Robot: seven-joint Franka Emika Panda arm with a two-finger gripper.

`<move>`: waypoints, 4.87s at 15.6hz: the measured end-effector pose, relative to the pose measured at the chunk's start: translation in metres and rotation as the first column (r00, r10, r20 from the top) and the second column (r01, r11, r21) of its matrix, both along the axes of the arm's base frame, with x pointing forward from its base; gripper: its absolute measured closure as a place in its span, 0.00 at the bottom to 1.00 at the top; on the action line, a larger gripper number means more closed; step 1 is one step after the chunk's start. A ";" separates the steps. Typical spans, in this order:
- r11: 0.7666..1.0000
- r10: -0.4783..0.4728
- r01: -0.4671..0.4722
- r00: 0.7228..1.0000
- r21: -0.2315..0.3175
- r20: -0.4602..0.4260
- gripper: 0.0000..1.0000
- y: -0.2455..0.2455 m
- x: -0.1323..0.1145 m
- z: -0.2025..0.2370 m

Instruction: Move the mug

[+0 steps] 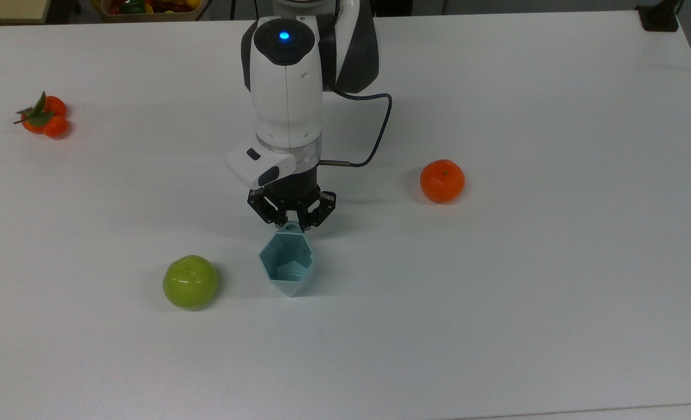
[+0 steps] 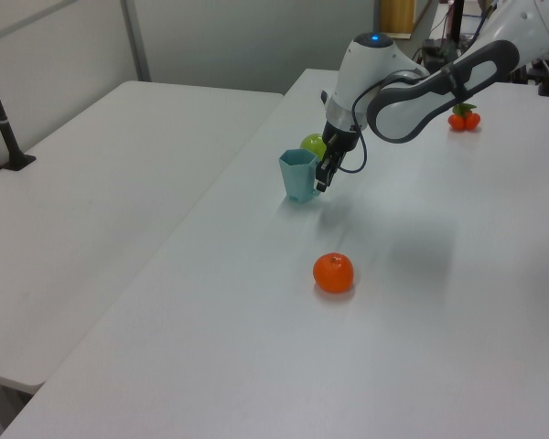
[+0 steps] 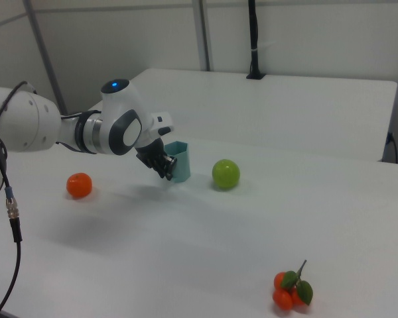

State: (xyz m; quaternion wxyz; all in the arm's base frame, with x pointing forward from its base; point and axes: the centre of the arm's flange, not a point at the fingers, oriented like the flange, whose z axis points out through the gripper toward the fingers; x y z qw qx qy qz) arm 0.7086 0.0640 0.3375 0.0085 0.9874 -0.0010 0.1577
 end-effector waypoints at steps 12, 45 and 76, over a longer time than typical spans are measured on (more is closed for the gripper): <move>1.000 -0.022 0.022 0.997 0.004 0.068 0.77 -0.011 -0.009 0.084; 0.987 0.161 -0.158 0.943 0.034 -0.293 0.77 -0.122 -0.229 0.074; 0.987 0.159 -0.153 0.935 0.044 -0.317 0.00 -0.121 -0.212 0.136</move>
